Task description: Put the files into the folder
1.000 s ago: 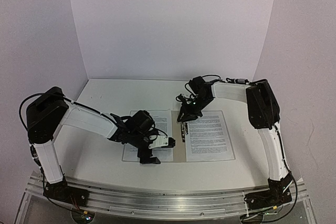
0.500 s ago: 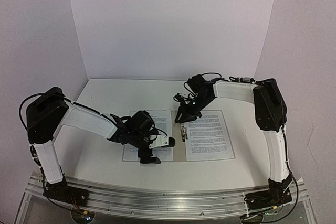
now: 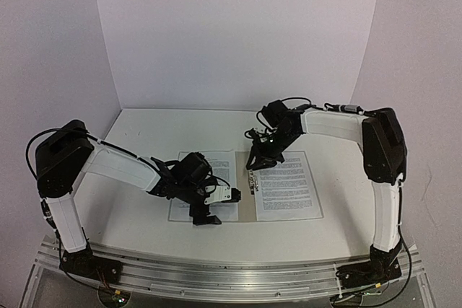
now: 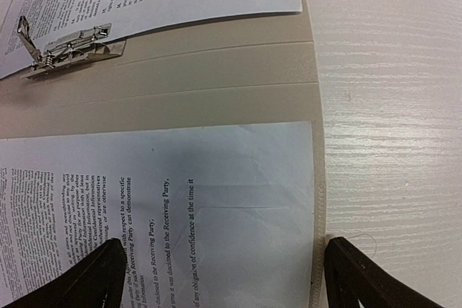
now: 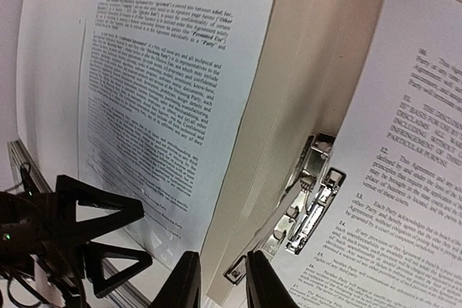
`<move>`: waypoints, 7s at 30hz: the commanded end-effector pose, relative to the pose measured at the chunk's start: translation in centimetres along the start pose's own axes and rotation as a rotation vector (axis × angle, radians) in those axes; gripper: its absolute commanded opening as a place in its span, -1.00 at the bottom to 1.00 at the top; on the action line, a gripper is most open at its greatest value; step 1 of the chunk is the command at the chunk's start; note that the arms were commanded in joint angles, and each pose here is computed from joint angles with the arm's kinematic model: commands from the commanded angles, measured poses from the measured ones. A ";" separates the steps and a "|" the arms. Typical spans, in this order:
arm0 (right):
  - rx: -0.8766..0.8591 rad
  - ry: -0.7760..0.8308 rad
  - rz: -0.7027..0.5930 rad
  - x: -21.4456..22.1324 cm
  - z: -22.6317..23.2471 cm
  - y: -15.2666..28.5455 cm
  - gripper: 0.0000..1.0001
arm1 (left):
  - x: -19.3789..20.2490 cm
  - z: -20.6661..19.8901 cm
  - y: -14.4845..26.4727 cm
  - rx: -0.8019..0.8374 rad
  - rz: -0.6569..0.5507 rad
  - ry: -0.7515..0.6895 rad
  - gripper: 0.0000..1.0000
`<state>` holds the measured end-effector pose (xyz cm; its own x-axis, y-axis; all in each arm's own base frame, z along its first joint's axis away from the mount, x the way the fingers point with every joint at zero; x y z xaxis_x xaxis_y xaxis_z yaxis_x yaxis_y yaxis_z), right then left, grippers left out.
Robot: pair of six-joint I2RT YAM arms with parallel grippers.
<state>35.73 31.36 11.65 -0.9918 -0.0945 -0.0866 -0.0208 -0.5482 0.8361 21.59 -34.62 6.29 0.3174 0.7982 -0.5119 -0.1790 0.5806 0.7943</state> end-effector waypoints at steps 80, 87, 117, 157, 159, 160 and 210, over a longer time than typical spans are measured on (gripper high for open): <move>-0.020 -0.357 0.072 3.8 -1.6 -0.7 -0.77 | 3.0 1.9 -3.5 -0.009 -0.075 0.316 0.46; -0.008 -0.361 0.072 3.7 -2.0 -1.3 -0.76 | 2.9 2.0 -3.5 -0.010 -0.077 0.315 0.45; 0.184 -0.351 0.059 6.2 -7.2 -3.4 -1.00 | 3.1 2.2 -3.4 -0.009 -0.081 0.327 0.42; 0.397 -0.362 -0.006 7.1 -12.9 -6.1 -1.00 | 3.1 2.1 -3.3 0.012 -0.095 0.329 0.41; 0.404 -0.367 -0.002 7.4 -13.3 -6.3 -1.00 | 3.1 2.1 -3.3 0.011 -0.097 0.329 0.41; 0.406 -0.369 0.000 7.5 -13.5 -6.4 -1.00 | 3.1 2.1 -3.3 0.010 -0.097 0.329 0.41; 0.526 -0.456 0.035 10.7 -19.5 -8.8 -1.00 | 2.6 0.9 -3.1 0.103 -0.133 0.295 0.38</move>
<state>35.18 28.10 4.19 -0.9611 0.2435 -0.1301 -0.2447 -0.5334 0.8097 25.25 -35.70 4.92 0.0770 0.6870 -0.7225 -0.1242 0.7256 0.6768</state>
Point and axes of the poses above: each gripper's point midway between its finger pads, its own y axis back along the fingers, its own z axis along the line the jaws close on, x = y × z, the point moved 5 cm from there along y, back along the fingers, and after that the axes turned 11 degrees about -y, right-handed, at the moved point
